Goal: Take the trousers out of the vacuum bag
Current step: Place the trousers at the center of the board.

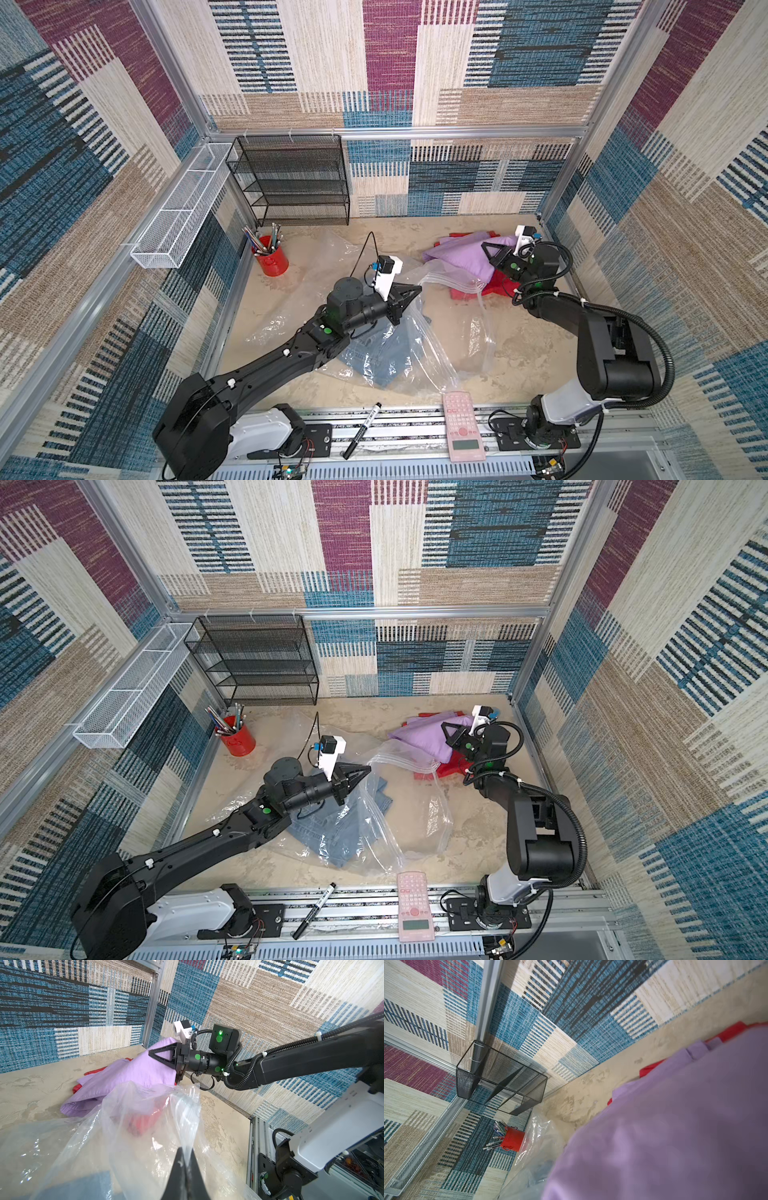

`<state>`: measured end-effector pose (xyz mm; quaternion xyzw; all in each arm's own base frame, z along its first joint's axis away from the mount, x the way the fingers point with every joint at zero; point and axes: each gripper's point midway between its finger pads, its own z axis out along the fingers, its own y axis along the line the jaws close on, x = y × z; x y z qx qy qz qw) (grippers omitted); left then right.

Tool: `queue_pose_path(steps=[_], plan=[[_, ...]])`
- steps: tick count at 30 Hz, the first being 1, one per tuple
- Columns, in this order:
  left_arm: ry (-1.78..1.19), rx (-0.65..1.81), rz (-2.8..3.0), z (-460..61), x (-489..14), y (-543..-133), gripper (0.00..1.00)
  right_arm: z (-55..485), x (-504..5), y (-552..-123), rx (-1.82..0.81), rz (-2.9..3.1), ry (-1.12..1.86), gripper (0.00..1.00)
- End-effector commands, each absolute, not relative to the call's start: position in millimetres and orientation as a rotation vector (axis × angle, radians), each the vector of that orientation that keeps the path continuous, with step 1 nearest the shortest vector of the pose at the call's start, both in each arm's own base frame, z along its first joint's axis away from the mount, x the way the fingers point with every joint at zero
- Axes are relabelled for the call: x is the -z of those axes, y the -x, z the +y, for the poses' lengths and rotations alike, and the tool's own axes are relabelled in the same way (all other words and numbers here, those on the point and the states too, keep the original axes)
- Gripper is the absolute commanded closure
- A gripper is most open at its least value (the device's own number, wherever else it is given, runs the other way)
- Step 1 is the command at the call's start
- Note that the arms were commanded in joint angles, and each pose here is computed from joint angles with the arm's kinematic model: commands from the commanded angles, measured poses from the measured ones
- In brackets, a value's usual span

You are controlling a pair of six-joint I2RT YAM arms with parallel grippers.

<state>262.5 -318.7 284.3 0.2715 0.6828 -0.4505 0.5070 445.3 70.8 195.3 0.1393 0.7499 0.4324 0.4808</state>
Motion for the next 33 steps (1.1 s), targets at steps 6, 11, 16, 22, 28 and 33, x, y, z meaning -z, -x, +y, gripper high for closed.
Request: queue_pose_path(steps=[6,11,16,22,28,33], plan=[[-0.675,1.107,1.626,-322,-294,-261,1.00,81,-160,-414,-1.164,1.928,-0.430,0.79],[-0.683,1.104,1.627,-322,-294,-260,1.00,79,-139,-388,-1.151,1.993,-0.518,0.48],[-0.686,1.099,1.626,-323,-294,-261,1.00,62,-150,-368,-0.997,1.982,-0.555,0.16],[-0.692,1.101,1.627,-324,-293,-262,1.00,36,-211,-354,-0.788,1.868,-0.516,0.11],[-0.698,1.102,1.619,-325,-296,-261,1.00,36,-263,-338,-0.751,1.787,-0.432,0.12],[-0.704,1.102,1.610,-324,-301,-260,1.00,46,-279,-331,-0.830,1.719,-0.371,0.14]])
